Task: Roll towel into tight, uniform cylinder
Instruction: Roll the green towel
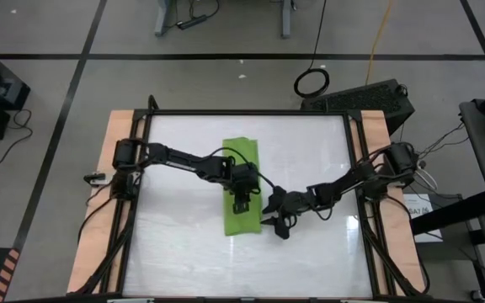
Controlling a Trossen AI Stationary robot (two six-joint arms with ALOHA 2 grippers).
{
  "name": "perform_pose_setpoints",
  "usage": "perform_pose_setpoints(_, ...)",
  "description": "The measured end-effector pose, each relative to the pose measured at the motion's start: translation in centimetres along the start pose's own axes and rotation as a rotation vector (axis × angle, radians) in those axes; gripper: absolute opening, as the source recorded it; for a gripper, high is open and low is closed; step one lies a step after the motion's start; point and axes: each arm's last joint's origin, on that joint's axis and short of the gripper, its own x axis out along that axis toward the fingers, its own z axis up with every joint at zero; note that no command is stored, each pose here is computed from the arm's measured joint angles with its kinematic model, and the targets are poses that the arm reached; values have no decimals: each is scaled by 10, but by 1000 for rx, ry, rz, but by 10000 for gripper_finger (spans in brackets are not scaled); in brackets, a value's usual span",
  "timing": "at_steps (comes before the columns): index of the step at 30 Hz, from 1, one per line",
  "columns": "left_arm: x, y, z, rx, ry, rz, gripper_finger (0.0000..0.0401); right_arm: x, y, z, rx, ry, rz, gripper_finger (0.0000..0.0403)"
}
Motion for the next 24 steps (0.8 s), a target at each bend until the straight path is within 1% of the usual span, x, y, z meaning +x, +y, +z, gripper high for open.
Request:
perform_pose_setpoints(6, 13, -3, -3, 9, 12, 6, 161, 22, 9, 7, -22, 38, 96, 171)
perform_pose_setpoints(9, 15, -1, -3, 0, 10, 18, 161, 34, 14, 11, 3, 57, 150, 169)
perform_pose_setpoints(12, 15, 2, -2, -23, 2, 22, 161, 43, 21, 17, 23, 67, 207, 160)
perform_pose_setpoints(15, 15, 5, 0, -27, -15, 31, 161, 47, 32, 26, 14, 57, 265, 145)
perform_pose_setpoints(19, 14, 8, 1, -55, -32, 36, 161, 46, 38, 35, -14, 45, 277, 125)
perform_pose_setpoints(24, 14, 9, 2, -59, -34, 38, 161, 44, 38, 36, -11, 62, 269, 108)
